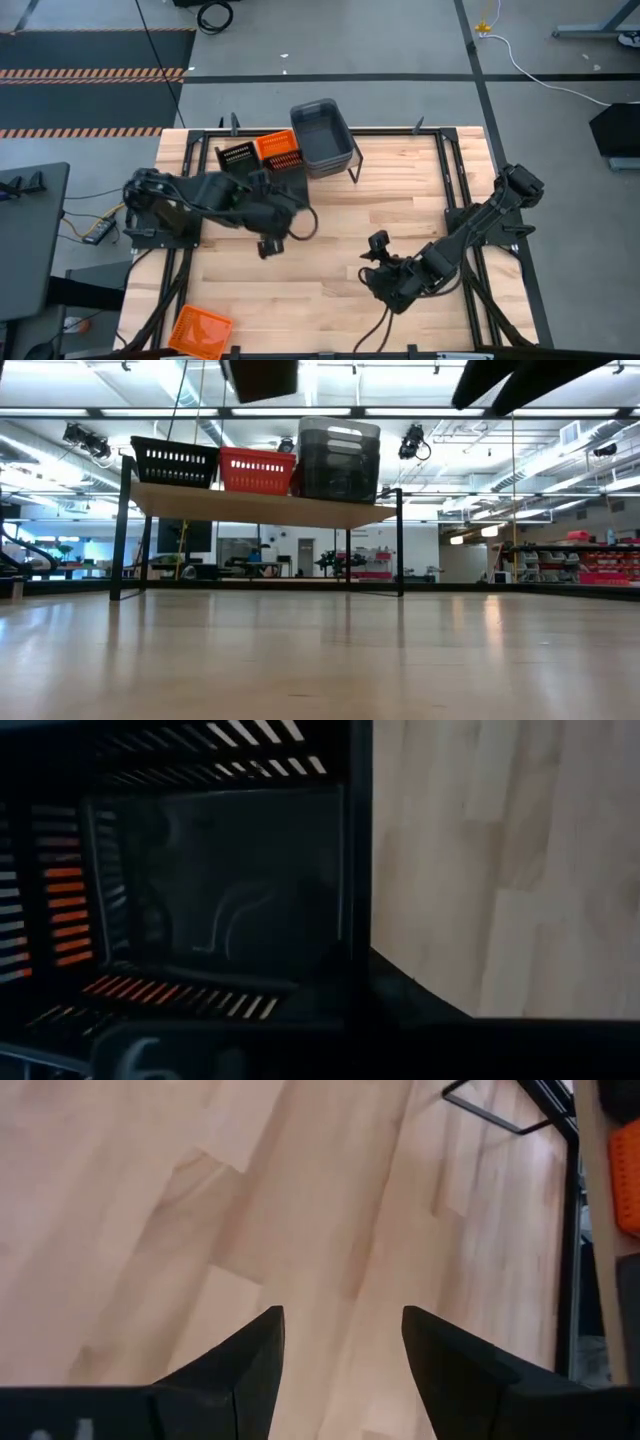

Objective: Stack baskets on shelf by color
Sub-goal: Stack the black basket on top of the other black basket on the shelf

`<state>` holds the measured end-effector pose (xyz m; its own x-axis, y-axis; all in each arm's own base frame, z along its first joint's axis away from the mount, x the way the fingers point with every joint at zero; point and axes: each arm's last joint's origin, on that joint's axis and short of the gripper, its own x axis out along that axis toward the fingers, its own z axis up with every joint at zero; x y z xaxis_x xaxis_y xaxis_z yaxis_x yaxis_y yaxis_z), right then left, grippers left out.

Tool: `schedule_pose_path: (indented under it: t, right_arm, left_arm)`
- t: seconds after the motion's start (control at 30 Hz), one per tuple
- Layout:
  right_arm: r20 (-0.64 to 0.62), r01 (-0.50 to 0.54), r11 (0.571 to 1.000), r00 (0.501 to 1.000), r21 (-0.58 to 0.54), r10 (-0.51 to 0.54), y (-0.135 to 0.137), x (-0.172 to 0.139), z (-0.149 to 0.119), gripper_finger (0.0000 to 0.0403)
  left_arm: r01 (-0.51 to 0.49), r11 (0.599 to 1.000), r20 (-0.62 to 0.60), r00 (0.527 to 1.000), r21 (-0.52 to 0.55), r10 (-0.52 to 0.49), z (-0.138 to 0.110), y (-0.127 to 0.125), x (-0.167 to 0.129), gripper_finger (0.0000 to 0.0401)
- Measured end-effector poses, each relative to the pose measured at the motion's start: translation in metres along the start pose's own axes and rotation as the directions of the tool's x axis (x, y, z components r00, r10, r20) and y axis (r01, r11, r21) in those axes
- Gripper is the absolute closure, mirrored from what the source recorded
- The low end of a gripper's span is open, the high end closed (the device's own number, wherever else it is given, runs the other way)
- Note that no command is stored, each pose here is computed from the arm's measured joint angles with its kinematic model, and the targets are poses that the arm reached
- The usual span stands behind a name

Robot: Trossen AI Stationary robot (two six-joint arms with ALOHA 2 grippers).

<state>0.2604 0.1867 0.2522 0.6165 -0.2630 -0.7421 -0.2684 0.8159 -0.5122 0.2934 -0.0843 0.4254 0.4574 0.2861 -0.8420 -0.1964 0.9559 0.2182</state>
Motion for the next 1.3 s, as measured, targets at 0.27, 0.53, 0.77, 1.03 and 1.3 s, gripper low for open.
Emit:
schedule_pose_path:
  t: [0.27, 0.53, 0.77, 1.03, 1.3]
  right_arm:
    - [-0.037, 0.027, 1.0, 0.999, -0.004, -0.027, -0.017, 0.012, -0.001, 0.0193]
    - [-0.078, 0.06, 0.998, 0.995, 0.003, -0.059, -0.04, 0.026, -0.002, 0.0193]
    - [-0.113, 0.08, 0.996, 0.991, 0.042, -0.075, -0.054, 0.035, -0.006, 0.0193]
    - [-0.131, 0.095, 0.991, 0.988, 0.097, -0.082, -0.063, 0.039, -0.007, 0.0193]
    - [-0.128, 0.075, 0.987, 0.99, 0.141, -0.057, -0.062, 0.039, -0.007, 0.0193]
  left_arm:
    - [-0.048, 0.995, -0.065, 0.997, -0.082, 0.043, -0.034, 0.03, 0.001, 0.0396]
    - [-0.142, 0.985, -0.211, 0.97, -0.094, 0.119, -0.074, 0.059, 0.028, 0.0395]
    - [-0.165, 0.97, -0.286, 0.952, -0.176, 0.11, -0.092, 0.086, 0.037, 0.0395]
    - [-0.145, 0.986, -0.365, 0.925, -0.083, 0.105, -0.103, 0.088, 0.055, 0.0394]
    - [-0.121, 0.991, -0.355, 0.93, -0.052, 0.095, -0.103, 0.083, 0.057, 0.0379]
